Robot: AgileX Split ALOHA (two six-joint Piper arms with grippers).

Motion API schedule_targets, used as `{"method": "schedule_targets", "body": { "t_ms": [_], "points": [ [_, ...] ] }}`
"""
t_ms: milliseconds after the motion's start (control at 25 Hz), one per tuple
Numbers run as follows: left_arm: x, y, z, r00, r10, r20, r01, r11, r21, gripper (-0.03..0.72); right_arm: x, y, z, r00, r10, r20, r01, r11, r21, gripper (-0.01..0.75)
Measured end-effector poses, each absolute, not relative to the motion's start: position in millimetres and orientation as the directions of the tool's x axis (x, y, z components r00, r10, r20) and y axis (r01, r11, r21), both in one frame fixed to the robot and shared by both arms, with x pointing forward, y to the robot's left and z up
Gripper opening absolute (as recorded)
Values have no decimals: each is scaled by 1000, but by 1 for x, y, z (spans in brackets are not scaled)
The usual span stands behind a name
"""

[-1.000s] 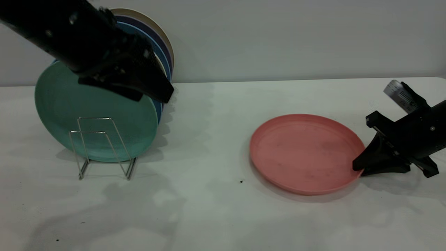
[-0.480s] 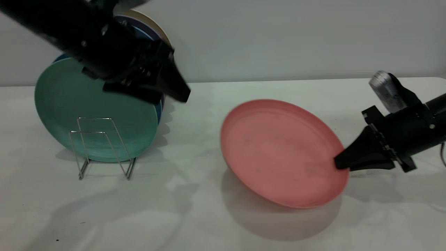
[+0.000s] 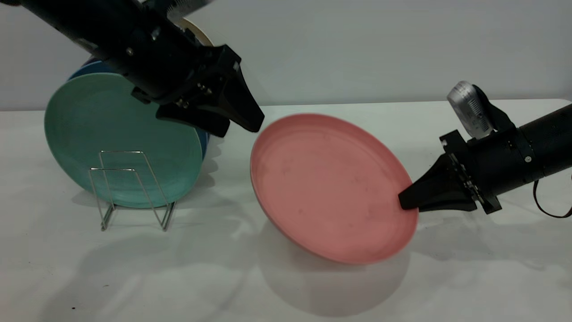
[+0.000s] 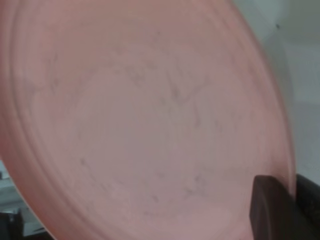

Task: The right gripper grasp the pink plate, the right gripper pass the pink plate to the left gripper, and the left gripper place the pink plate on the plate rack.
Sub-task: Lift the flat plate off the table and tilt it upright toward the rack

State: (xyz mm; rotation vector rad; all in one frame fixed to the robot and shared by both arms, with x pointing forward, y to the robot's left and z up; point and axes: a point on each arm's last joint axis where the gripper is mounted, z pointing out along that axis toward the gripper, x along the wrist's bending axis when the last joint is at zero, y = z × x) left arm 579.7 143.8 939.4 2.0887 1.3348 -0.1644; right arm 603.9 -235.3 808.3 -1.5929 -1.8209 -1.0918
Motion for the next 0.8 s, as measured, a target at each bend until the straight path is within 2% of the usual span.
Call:
{"method": "schedule_targets", "body": {
  "t_ms": [280,400,560,800],
  "points": [
    [585,138,921,397,765,-508,891,-189,412,587,603,-228,813,-253,533,807,959,27,282,18],
    [587,135,918,380,753,-538,894,-151,421,557,602,-226,813,-266,526,808,956,38,290,18],
    [588,128,916,384,737,-556,890,-134,437,456,602,-226,813,-267,525,808,956,39,290,19],
    [587,124,905,380,739,-556,897,-146,418,205,602,-226,813,-279,524,805,953,47,300,18]
  ]
}}
